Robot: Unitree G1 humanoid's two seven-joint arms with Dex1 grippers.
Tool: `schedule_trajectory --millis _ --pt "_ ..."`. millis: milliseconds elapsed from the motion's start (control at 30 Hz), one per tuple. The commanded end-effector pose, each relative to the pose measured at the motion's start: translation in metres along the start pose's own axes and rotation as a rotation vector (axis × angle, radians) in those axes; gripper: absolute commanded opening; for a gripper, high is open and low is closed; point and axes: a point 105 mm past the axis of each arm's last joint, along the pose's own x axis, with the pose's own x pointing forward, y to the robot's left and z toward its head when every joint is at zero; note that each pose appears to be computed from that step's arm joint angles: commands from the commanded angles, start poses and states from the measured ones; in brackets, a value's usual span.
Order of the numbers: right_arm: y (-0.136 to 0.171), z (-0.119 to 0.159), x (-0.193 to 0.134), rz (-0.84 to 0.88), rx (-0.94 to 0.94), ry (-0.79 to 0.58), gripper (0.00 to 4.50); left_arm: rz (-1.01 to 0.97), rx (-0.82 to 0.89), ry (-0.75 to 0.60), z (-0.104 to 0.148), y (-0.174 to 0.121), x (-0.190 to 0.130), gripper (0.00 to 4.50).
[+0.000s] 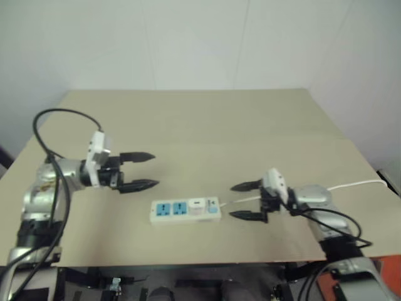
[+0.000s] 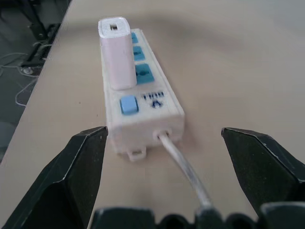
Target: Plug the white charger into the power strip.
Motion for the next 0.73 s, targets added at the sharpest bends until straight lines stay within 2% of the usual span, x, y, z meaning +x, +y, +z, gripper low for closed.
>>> schedule_trajectory --millis 33,200,433,567,633,733 --pt "-0.010 0.025 -0.032 -0.100 -0.052 -0.030 4.48 0.070 0.061 0.014 0.013 -0.002 -0.018 4.50" --pt "-0.020 0.037 -0.062 -0.247 -0.042 -0.003 4.48 0.178 0.052 0.023 0.015 -0.010 -0.035 4.50" --pt "-0.022 0.042 -0.077 -0.348 -0.041 0.036 4.48 0.333 0.012 0.109 0.006 -0.016 -0.043 4.50" --pt "-0.023 0.046 -0.080 -0.381 -0.058 0.031 4.48 0.393 0.023 0.066 0.009 -0.017 -0.045 4.50" --pt "-0.025 0.049 -0.080 -0.409 -0.078 0.014 4.48 0.379 0.039 -0.009 0.012 -0.021 -0.044 4.50" --pt "-0.026 0.048 -0.081 -0.411 -0.082 0.035 4.48 0.412 0.061 0.007 0.009 -0.020 -0.046 4.50"
